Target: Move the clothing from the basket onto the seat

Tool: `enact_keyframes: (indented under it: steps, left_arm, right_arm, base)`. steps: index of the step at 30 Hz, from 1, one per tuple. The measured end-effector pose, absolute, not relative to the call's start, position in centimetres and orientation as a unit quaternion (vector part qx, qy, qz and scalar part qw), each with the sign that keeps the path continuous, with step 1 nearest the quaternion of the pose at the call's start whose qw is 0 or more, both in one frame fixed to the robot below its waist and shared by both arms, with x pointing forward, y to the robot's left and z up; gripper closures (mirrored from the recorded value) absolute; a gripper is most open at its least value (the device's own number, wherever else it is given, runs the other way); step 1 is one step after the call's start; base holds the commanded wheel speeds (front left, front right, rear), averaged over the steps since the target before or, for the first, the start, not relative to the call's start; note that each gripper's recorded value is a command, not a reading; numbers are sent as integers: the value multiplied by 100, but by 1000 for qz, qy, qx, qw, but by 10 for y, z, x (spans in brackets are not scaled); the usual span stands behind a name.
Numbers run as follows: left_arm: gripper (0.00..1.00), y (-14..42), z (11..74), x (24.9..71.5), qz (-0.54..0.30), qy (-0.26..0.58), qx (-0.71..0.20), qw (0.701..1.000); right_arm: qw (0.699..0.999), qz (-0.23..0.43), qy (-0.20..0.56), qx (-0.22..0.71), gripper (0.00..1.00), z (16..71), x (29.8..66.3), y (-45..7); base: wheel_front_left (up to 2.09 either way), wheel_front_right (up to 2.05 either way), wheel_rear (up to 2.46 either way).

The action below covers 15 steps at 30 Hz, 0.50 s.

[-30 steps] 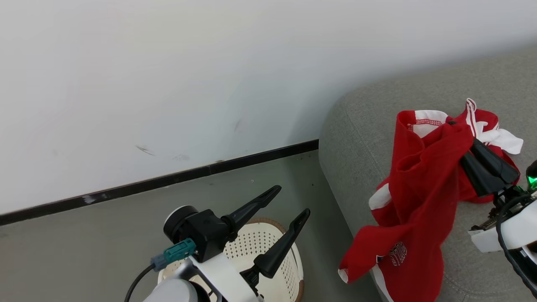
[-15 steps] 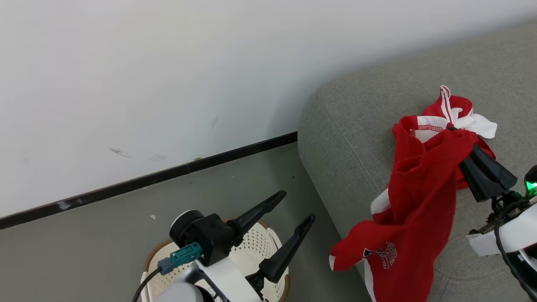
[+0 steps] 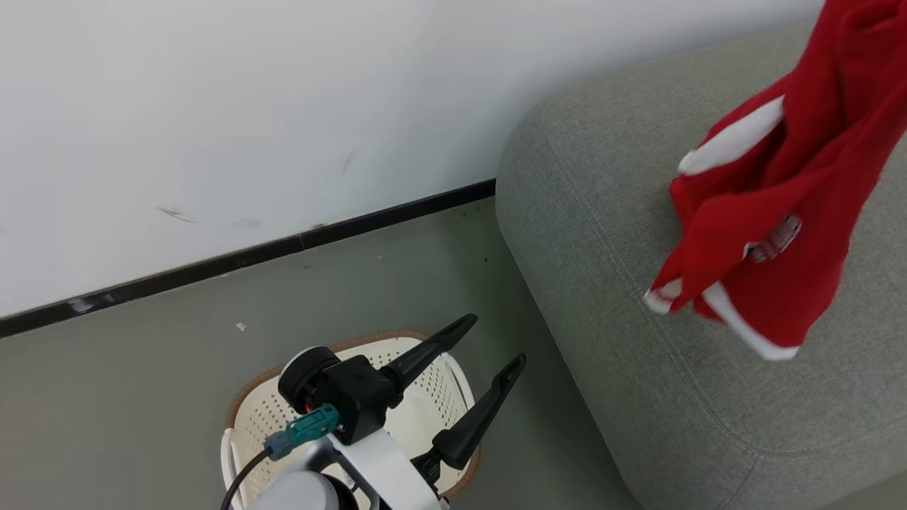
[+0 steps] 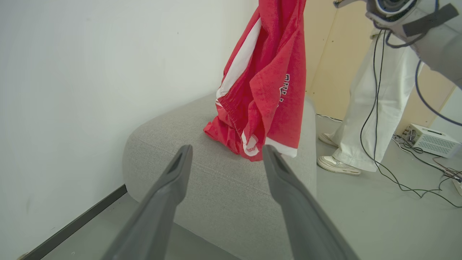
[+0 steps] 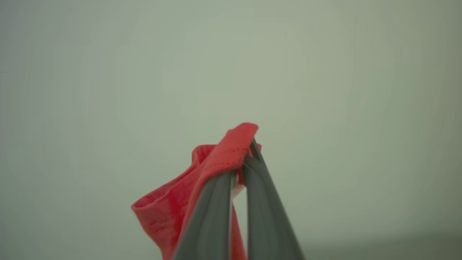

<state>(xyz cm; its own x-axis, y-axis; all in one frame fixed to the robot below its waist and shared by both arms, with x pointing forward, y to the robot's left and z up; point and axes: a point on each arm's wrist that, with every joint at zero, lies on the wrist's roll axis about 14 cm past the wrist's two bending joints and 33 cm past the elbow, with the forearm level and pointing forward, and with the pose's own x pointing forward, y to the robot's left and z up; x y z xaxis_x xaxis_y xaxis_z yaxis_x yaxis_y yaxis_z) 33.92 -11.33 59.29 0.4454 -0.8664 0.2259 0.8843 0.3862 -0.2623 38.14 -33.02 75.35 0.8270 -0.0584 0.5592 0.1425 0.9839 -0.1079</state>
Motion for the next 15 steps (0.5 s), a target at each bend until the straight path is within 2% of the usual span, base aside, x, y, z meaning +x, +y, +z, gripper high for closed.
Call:
enact_keyframes:
  steps: [6, 11, 15]
  left_arm:
    - [0, -114, 594, 354, -523, -32, -175, 833]
    - [0, -113, 590, 366, -517, -30, -178, 837]
    - [0, -111, 584, 376, -514, -25, -176, 839]
  right_arm:
    - [933, -108, -321, -121, 100, 822, 396, -366]
    - [929, -170, -309, -112, 100, 831, 402, -407]
    - [932, -217, -266, -121, 100, 812, 415, -438]
  base:
    - [0, 0, 0]
    - [0, 0, 0]
    - [0, 0, 0]
